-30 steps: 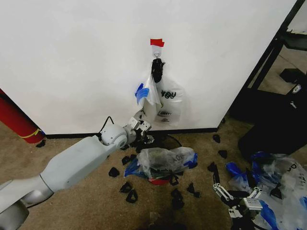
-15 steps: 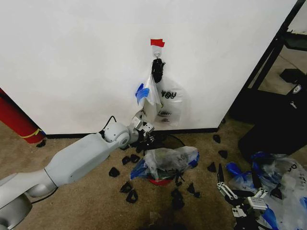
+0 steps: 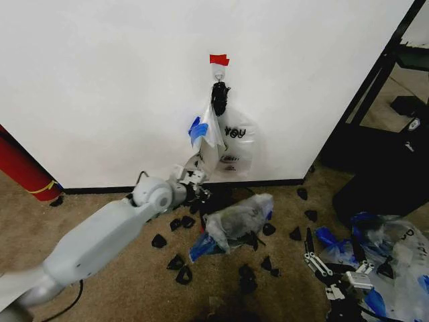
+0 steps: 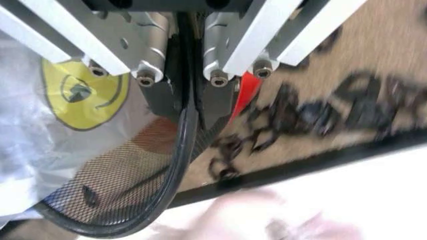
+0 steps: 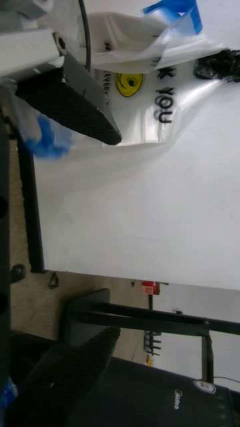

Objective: Pick up the garbage bag from the wall and place it over the trash bin.

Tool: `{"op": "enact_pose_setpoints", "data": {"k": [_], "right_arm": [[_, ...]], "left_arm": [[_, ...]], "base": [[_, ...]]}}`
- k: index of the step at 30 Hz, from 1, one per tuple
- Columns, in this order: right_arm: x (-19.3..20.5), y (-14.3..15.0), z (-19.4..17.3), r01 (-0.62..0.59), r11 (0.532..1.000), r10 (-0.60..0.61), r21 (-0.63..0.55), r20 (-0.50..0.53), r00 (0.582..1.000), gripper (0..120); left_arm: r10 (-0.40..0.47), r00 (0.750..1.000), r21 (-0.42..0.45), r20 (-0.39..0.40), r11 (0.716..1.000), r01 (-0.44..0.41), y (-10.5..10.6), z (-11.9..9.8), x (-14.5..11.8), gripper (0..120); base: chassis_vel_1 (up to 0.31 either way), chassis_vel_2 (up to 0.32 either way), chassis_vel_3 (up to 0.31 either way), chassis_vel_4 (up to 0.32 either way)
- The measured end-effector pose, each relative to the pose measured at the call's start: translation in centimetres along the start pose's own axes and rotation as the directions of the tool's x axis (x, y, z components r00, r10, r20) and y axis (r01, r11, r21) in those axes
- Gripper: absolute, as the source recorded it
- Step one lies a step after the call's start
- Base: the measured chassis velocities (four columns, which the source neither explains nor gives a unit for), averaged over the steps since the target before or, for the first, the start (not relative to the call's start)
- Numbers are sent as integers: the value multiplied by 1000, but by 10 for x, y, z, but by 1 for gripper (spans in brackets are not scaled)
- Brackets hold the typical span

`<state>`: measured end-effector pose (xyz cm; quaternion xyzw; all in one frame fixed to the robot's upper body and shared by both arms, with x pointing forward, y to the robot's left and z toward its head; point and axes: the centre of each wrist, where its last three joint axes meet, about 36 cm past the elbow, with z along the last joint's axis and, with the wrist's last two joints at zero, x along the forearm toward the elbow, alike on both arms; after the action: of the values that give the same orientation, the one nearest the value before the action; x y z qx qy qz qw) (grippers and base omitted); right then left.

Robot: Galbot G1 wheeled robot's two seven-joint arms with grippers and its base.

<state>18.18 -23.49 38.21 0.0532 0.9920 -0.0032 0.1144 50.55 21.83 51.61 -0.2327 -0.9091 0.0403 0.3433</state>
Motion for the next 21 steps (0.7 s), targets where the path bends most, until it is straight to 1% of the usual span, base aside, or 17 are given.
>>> {"op": "enact_pose_setpoints", "data": {"k": [3, 4, 5, 6, 7, 9, 11, 13, 14, 18, 19, 21], "right_arm": [[-6, -1, 2, 18, 1000, -18, 23, 3, 1000, 100], [-8, 0, 2, 24, 999, -24, 26, -1, 1000, 100], [-10, 0, 2, 27, 999, -27, 27, -5, 1000, 100], [-10, 0, 2, 27, 999, -27, 27, -5, 1000, 100], [-11, 1, 2, 29, 999, -29, 28, -9, 1000, 100], [-17, 1, 0, 40, 999, -40, 36, -12, 999, 100], [-20, 0, 0, 50, 998, -49, 48, -10, 999, 100], [-21, 0, -1, 53, 997, -52, 51, -10, 999, 100], [-23, 2, -2, 61, 997, -60, 55, -9, 998, 100], [-27, 7, -5, 77, 995, -76, 57, -14, 997, 100], [-27, 7, -5, 77, 995, -76, 57, -14, 997, 100], [-28, 9, -6, 82, 995, -82, 58, -16, 997, 100]], "left_arm": [[-41, 999, 90, 10, 995, 40, 4, 17, 13, 4], [-68, 998, 129, 14, 990, 66, 5, 25, 17, 4], [-81, 997, 150, 16, 986, 78, 5, 30, 19, 4], [-81, 997, 150, 16, 986, 78, 5, 30, 19, 4], [-98, 995, 176, 18, 980, 93, 5, 37, 21, 4], [-140, 989, 238, 36, 963, 128, 7, 60, 27, 4], [-167, 984, 257, 58, 955, 146, 7, 74, 31, 4], [-176, 982, 264, 66, 952, 152, 7, 77, 32, 4], [-207, 974, 291, 92, 941, 172, 5, 88, 34, 4], [-253, 959, 351, 127, 916, 195, -1, 111, 30, 4], [-253, 959, 351, 127, 916, 195, -1, 111, 30, 4], [-269, 954, 371, 135, 906, 203, -3, 118, 29, 4]], "base": [[0, 0, 0, 0], [0, 0, 0, 0], [0, 0, 0, 0], [0, 0, 0, 0], [0, 0, 0, 0], [0, 0, 0, 0], [0, 0, 0, 0], [0, 0, 0, 0], [0, 0, 0, 0], [0, 0, 0, 0], [0, 0, 0, 0], [0, 0, 0, 0]]}}
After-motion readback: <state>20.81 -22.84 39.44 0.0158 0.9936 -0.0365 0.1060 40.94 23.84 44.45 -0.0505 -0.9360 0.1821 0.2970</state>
